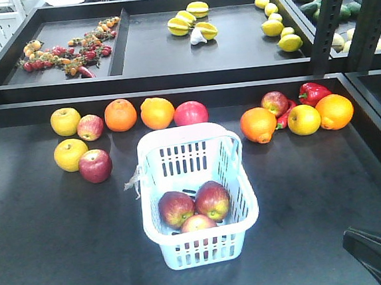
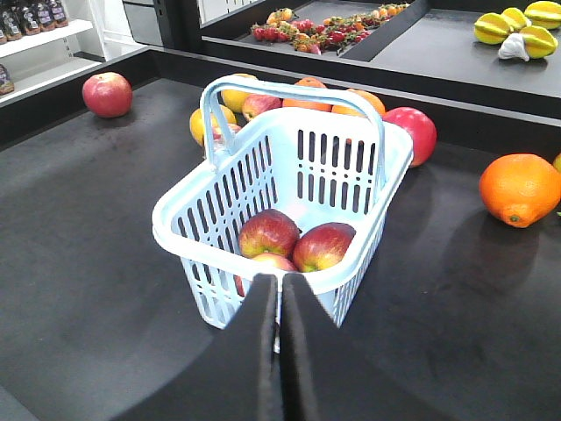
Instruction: Pick three apples into basket with both arms
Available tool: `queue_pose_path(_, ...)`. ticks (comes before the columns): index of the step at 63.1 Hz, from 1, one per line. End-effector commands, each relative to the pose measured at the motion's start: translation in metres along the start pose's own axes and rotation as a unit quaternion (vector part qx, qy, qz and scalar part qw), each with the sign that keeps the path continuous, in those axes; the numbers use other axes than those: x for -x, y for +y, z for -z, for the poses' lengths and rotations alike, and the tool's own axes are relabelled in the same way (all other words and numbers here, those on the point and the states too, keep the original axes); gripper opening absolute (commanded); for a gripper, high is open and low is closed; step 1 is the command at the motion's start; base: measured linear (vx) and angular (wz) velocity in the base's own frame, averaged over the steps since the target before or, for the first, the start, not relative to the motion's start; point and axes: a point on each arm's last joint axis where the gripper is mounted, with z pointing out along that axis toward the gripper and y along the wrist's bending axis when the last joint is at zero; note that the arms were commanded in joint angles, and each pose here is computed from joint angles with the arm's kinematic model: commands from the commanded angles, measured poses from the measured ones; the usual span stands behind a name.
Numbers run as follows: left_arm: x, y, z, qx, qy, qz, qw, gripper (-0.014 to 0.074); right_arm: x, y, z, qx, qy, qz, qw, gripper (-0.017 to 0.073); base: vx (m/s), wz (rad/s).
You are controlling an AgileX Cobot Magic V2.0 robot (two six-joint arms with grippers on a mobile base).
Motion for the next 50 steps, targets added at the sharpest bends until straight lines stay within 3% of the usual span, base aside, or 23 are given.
queue_pose_path(1,0.0005,0.0008,0.0008,0.005,-0.04,0.007,0.999,-0.0008,0.0131,-0.0023,0.0022,-0.015,-0.034,-0.003,0.999,-0.0003,0.0,0.0)
queue_pose_path(50,0.0005,0.0008,0.0008,0.005,-0.04,0.007,0.999,-0.0008,0.0109,-0.0025,0.0028,-0.017,-0.031,-0.002,0.999,-0.0003,0.0,0.0)
